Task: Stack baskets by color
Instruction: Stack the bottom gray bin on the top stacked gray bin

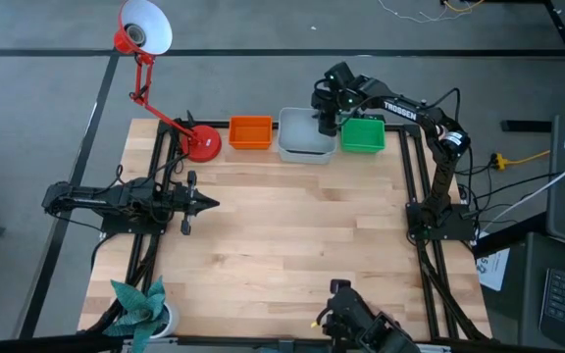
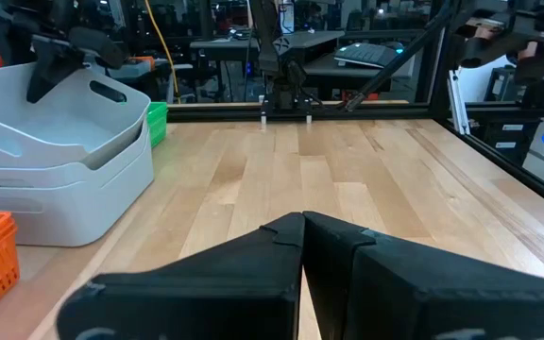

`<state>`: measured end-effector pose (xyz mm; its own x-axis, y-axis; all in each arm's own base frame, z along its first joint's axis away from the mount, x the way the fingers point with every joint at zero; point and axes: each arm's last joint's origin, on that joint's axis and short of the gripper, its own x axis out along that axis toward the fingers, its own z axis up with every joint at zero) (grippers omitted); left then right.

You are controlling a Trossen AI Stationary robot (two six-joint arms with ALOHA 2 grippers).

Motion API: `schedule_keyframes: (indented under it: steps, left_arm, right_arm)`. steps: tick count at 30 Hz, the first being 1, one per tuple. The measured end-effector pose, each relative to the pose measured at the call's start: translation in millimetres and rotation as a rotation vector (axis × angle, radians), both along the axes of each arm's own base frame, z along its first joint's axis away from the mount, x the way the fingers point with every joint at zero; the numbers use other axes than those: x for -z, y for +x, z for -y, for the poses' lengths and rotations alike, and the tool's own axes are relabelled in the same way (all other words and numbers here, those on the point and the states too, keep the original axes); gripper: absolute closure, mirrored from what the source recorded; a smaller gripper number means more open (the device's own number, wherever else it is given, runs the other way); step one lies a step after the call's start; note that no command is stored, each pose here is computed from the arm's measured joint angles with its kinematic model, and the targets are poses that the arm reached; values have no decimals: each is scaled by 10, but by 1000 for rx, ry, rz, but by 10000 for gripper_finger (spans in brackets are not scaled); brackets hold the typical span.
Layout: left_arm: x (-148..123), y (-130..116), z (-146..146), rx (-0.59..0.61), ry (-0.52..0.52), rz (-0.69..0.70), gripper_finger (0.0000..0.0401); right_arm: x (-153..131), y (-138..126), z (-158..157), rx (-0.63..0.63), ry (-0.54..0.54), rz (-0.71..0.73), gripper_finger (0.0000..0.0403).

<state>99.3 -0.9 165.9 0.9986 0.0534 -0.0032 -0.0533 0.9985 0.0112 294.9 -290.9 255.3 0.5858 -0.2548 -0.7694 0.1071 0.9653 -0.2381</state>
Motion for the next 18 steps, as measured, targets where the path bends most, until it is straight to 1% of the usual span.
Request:
schedule_keyframes:
  steps: [5,10,14,18]
  left_arm:
    - [0,0,0,0,0,0,401]
    - [0,0,0,0,0,0,401]
    - [0,0,0,0,0,0,401]
    - [0,0,0,0,0,0,401]
  right_arm:
    - [-40,14,2,-13,5,22,326]
    - [-160,25,12,7,8,34,391]
    - [-281,40,28,23,4,60,398]
    - [-365,30,17,27,21,51,400]
